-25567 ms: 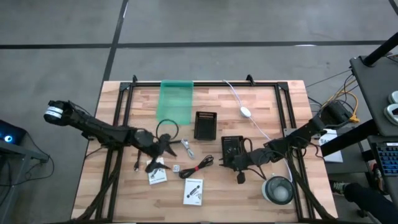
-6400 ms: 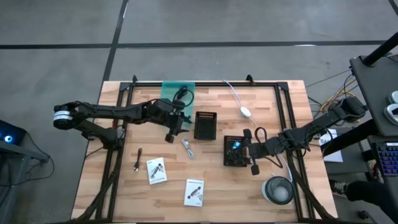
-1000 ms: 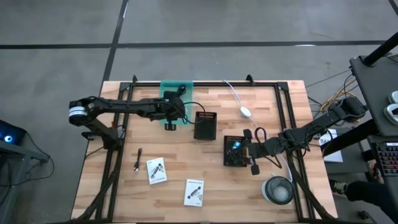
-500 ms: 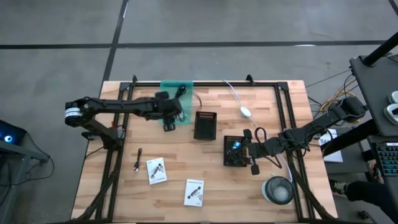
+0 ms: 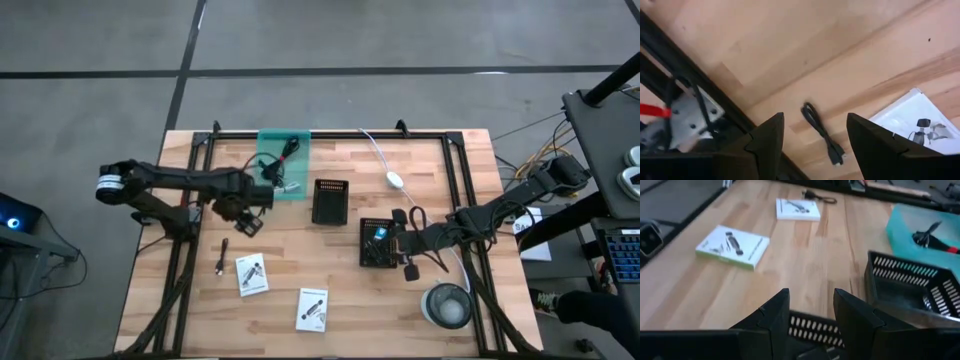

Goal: Pick and place items into bin
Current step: Put the black USB cable into the green bin

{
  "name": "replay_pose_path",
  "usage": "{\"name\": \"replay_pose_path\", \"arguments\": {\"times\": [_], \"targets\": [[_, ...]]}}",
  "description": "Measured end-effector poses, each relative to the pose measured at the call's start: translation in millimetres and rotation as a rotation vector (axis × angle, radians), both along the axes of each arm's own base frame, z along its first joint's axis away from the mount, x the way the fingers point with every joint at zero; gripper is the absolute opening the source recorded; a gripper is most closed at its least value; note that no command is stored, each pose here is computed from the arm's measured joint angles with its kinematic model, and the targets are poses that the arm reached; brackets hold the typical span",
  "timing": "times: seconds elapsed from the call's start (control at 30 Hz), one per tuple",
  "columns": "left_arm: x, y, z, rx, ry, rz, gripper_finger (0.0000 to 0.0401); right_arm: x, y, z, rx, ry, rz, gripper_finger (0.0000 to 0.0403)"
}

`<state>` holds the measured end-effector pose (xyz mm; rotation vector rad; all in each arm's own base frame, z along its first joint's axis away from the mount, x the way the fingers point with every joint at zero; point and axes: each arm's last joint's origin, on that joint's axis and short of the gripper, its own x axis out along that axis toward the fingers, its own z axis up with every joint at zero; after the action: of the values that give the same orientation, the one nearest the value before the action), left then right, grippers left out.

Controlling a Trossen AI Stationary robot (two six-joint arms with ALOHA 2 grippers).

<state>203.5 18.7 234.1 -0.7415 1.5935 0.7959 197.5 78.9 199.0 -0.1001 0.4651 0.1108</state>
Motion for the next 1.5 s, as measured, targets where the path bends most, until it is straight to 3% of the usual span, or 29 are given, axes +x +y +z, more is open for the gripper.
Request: {"name": "replay_pose_path", "arguments": {"times": [0.53,0.7,1.03,1.17,1.3,1.4,1.5], "targets": [[-26,-56,-43,0.098,0.141,0.148,0.0198,-5,-2,-11,0.014,0.036,-0.016,0.0139],[-29,-65,-67,0.003,0.091,0.163,0.0198,-4,-2,-11,0.032,0.036,-0.024,0.0139],[-44,-64,-94,-0.032,0.109,0.158,0.0194,-4,-2,-11,0.062,0.039,-0.040,0.0139],[-45,-65,-100,-0.098,0.090,0.155,0.0147,-4,-2,-11,0.061,0.040,-0.040,0.0139],[-43,-67,-101,-0.144,0.058,0.080,0.0062,-4,-2,-11,0.059,0.039,-0.039,0.0139],[-41,-67,-99,-0.180,0.040,-0.055,0.0014,-5,-2,-11,0.059,0.040,-0.039,0.0139],[-37,-68,-93,-0.199,-0.004,-0.229,0.0016,-4,-2,-11,0.061,0.038,-0.039,0.0139]]}}
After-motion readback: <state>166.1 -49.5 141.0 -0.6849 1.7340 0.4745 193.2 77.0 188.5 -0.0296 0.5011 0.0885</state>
